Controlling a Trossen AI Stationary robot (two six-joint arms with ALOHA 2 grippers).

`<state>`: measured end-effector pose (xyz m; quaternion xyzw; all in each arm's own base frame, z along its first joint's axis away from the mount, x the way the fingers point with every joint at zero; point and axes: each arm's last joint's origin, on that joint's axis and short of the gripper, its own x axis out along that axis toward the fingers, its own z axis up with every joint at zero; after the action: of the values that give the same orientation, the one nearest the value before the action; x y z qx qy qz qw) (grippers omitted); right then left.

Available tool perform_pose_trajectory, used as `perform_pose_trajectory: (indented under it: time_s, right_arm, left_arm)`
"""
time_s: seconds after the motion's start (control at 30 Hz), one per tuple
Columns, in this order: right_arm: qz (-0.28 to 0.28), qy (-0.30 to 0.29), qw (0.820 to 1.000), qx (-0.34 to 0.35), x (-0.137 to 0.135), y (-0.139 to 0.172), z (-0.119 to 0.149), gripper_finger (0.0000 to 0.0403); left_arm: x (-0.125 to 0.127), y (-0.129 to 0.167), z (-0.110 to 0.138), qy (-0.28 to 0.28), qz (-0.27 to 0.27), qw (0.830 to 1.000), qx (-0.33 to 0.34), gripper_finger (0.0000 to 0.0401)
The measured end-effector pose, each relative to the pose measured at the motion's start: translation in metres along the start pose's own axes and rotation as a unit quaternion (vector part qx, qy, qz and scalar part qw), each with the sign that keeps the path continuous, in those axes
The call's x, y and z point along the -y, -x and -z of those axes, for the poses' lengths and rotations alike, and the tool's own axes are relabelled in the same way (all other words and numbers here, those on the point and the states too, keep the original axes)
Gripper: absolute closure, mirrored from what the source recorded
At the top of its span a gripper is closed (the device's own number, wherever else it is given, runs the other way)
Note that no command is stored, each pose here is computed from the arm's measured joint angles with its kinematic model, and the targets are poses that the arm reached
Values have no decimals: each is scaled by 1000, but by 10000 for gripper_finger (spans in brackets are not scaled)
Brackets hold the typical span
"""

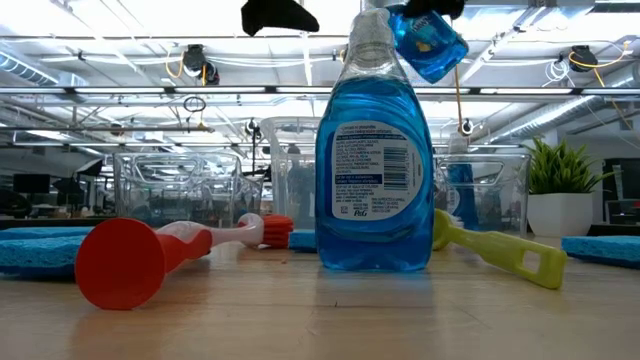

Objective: Pick & Place Kitchen Sink Supplies
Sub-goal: Put the dishwashing liquid into the right transparent bin

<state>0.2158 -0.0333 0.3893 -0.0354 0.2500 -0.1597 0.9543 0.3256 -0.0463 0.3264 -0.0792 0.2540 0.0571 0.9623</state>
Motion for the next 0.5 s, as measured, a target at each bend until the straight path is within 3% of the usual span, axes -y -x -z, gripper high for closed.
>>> perform_pose_trajectory:
  time_s: [0.17, 0.33, 0.5]
  right_arm:
    - [45, -11, 999, 8, 8, 13, 9, 307]
    - [58, -50, 996, 36, 11, 10, 39, 307]
    - [65, -92, 989, 95, 10, 0, 74, 307]
  left_arm:
    - [-3, 0, 4, 14, -10, 1000, -24, 101]
    - [-8, 0, 9, 44, -25, 997, -53, 90]
    - [-8, 0, 10, 31, -26, 998, -56, 82]
